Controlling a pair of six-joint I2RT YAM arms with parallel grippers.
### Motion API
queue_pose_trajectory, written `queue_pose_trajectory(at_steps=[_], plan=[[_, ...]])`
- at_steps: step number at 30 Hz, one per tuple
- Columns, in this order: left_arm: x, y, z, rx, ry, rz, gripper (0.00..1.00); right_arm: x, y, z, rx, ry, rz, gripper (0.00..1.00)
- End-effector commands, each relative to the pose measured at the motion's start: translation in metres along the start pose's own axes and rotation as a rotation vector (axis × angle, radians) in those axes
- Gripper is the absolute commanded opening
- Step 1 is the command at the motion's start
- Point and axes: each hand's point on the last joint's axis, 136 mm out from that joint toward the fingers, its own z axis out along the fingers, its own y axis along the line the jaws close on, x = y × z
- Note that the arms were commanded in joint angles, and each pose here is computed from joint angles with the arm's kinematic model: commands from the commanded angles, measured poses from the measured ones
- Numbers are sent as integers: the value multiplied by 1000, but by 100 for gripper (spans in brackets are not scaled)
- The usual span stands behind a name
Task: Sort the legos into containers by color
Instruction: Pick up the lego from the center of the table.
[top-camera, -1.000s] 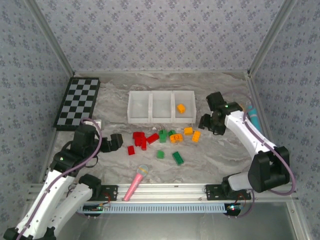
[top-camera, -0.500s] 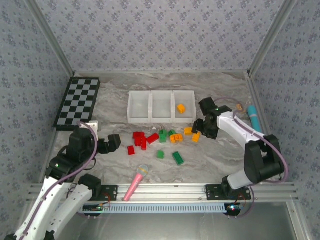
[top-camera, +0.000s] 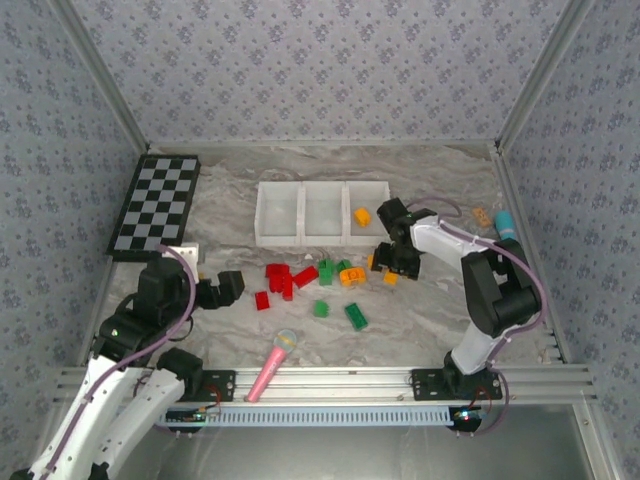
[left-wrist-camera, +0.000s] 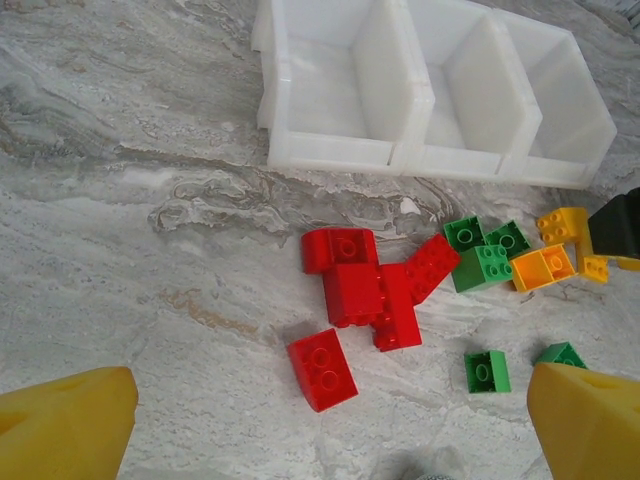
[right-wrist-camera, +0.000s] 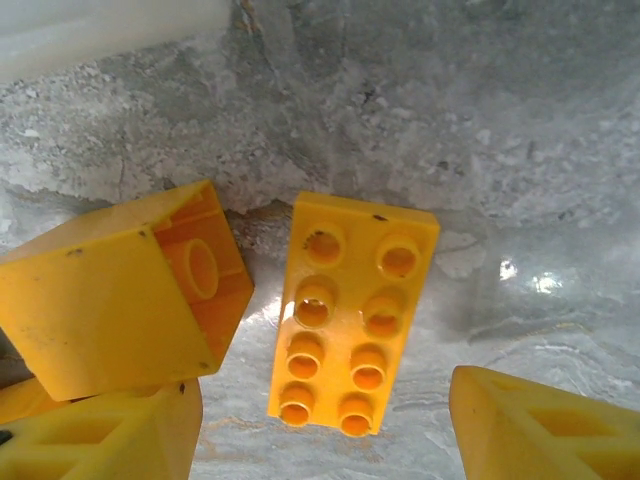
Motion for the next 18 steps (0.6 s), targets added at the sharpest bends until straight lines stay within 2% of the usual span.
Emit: queue_pose_trajectory(at_steps=[1,12,18], plan=[[-4,-9,-1,44,-17,26,100,-3,1,4,48,-6,-10,68],[-3,-9,2,46,-18,30,100,7,-16,13,132,26,-14,61],[-3,-9,3,46,-12,31,100,8,-21,16,126,29,-34,49]])
